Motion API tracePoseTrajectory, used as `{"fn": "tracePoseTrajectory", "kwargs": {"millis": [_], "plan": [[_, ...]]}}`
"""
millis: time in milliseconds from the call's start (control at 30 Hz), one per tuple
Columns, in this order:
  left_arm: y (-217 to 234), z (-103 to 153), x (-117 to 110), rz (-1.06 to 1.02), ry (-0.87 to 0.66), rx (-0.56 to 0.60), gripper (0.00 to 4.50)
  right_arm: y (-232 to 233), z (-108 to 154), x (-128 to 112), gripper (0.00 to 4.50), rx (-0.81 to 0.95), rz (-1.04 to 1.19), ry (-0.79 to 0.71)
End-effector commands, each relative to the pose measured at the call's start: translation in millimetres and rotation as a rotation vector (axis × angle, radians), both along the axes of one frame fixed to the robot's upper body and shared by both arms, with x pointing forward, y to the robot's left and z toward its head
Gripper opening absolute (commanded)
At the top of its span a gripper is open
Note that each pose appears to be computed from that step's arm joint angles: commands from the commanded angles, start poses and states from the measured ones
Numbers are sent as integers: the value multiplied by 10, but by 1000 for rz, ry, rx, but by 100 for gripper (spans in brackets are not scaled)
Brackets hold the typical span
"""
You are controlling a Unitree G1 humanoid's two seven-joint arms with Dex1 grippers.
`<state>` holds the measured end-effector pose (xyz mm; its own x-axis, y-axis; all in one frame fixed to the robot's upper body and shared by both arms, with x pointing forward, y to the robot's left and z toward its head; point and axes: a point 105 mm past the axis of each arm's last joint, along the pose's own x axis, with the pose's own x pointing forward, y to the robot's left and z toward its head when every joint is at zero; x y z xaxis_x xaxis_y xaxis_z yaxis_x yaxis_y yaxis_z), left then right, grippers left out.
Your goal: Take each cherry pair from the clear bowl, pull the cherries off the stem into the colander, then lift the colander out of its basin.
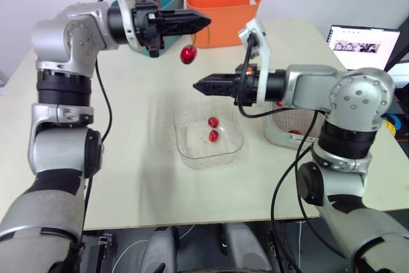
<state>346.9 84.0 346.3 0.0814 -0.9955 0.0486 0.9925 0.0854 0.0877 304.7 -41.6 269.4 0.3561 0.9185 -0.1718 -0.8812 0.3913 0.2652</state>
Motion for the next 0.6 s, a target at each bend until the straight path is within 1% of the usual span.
{"fn": "tracePoseTrajectory", "kwargs": {"millis": [33,167,267,367,433,467,600], "plan": [[39,89,-23,18,-59,-20,0,-151,146,44,103,3,-96,-112],[83,-97,45,62,-50,24,0,-542,170,132,103,-36,-263,-202],[101,-325,76,81,-38,82,0,-916,136,99,103,-74,-382,-258],[89,-479,83,84,-33,114,0,-1232,-55,36,103,-195,-457,-223],[58,-554,78,79,-29,121,0,-1433,-144,-26,103,-231,-490,-185],[46,-579,76,76,-27,122,0,-1518,-171,-46,103,-221,-505,-149],[-10,-639,65,59,-18,120,0,-1962,-391,37,103,-350,-704,-69]]}}
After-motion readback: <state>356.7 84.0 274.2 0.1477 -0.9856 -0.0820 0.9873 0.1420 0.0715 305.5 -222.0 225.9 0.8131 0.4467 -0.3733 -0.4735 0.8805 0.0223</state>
